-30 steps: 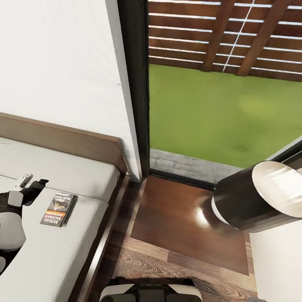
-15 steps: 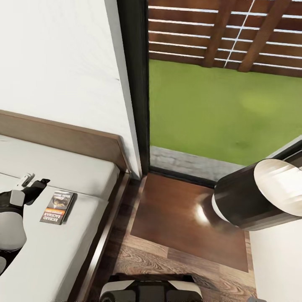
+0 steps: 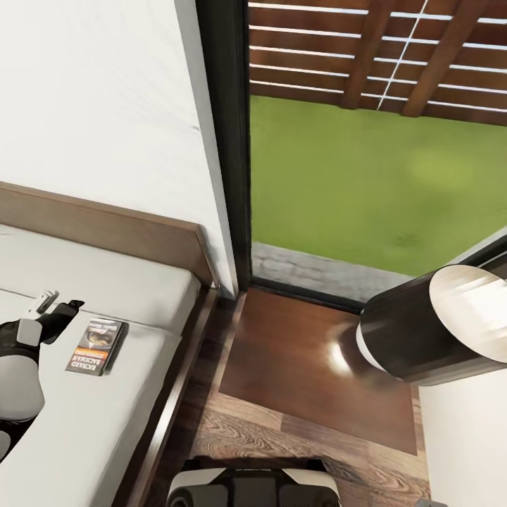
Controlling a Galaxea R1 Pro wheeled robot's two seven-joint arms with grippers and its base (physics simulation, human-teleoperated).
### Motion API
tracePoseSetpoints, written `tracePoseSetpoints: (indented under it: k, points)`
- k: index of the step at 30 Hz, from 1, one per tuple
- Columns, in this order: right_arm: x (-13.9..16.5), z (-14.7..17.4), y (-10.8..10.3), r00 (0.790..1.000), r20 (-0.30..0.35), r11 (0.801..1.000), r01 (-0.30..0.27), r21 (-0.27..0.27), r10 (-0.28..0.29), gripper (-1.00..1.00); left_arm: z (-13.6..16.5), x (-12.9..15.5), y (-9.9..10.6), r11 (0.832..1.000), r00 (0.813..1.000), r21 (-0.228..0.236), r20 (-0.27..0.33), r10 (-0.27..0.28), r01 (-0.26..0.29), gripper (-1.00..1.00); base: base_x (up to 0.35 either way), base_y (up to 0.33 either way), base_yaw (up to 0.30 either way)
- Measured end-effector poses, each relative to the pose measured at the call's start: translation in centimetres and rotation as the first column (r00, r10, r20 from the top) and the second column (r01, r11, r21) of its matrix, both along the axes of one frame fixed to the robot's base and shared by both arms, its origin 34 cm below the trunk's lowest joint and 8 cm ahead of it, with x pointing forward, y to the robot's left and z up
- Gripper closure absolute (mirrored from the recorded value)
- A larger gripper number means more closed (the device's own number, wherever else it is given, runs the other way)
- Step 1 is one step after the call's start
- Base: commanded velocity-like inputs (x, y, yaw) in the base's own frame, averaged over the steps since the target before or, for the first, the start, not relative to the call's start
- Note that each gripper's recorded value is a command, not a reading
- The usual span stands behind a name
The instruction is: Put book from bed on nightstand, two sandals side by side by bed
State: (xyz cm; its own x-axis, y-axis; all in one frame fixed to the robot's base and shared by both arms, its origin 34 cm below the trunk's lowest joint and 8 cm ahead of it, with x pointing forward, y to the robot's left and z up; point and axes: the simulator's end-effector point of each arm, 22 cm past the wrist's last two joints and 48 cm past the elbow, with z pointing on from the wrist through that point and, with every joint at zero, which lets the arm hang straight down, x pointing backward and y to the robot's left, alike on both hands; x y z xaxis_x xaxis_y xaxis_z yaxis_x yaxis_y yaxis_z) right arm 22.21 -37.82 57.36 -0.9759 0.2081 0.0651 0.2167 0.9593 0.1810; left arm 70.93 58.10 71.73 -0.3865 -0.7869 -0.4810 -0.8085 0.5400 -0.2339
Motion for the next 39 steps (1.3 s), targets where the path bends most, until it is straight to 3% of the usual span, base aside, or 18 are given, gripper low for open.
tracePoseSetpoints:
  k: [39]
  points:
    - [1.5, -3.2, 0.0, 1.0, 0.002, 1.0, 0.0, 0.0, 0.0, -1.0, -3.0, 1.5, 0.1, 1.0, 1.0, 0.005, 0.002, -0.001, 0.001, -1.0, 0.0, 0.0, 0.0]
